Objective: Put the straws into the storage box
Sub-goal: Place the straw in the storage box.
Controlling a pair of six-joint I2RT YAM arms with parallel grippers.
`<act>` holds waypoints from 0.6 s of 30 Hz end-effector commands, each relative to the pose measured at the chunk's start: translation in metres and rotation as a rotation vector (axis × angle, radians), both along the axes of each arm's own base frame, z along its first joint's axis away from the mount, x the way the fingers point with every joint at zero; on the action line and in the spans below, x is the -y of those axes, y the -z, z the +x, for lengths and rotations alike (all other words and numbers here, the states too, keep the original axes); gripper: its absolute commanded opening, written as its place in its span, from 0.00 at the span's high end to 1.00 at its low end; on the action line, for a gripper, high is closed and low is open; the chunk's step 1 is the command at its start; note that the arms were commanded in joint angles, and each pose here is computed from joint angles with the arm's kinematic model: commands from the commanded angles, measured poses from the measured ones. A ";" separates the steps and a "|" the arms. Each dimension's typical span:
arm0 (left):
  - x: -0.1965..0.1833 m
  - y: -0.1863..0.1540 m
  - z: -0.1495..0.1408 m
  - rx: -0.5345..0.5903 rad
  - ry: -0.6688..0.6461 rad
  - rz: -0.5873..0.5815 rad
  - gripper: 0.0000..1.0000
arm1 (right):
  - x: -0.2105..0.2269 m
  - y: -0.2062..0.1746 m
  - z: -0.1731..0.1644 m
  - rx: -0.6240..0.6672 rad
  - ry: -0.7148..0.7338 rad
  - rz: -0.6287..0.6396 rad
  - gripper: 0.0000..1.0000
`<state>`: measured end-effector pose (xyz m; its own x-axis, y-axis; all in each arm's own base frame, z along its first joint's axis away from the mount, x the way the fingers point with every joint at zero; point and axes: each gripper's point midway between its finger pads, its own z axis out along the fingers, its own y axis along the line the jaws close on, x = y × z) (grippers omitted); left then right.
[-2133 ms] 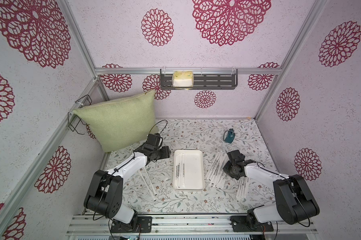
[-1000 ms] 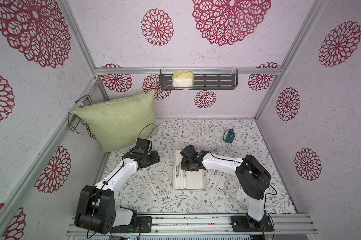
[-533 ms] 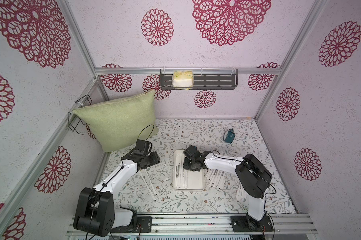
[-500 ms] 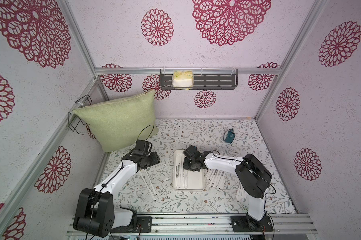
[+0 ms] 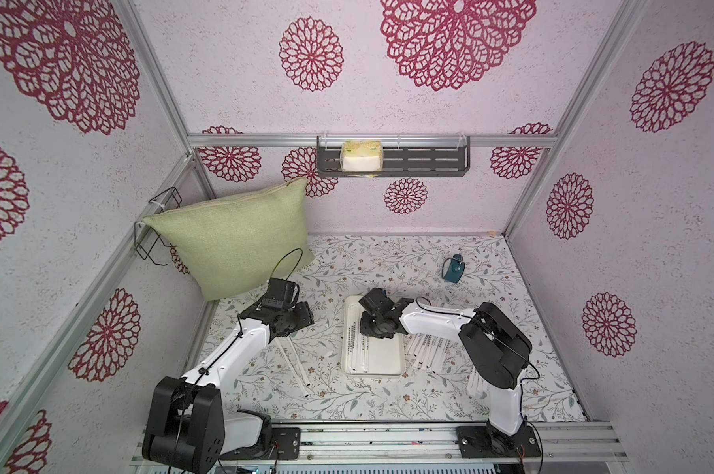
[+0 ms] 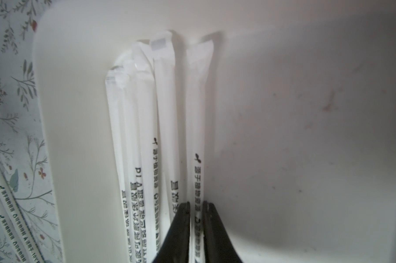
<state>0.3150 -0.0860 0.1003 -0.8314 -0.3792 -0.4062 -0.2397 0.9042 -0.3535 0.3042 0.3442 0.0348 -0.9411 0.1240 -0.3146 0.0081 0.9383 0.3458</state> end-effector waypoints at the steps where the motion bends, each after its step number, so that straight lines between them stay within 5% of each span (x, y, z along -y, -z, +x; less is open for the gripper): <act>1: -0.009 0.001 -0.006 -0.013 -0.028 0.026 0.40 | 0.000 -0.001 -0.002 -0.005 -0.022 -0.029 0.79; 11: -0.043 0.012 -0.031 -0.126 -0.165 0.121 0.45 | -0.008 -0.054 0.003 0.049 -0.032 0.036 0.64; 18: -0.040 0.046 -0.041 -0.223 -0.162 0.115 0.52 | 0.000 -0.064 0.005 0.083 -0.024 0.041 0.62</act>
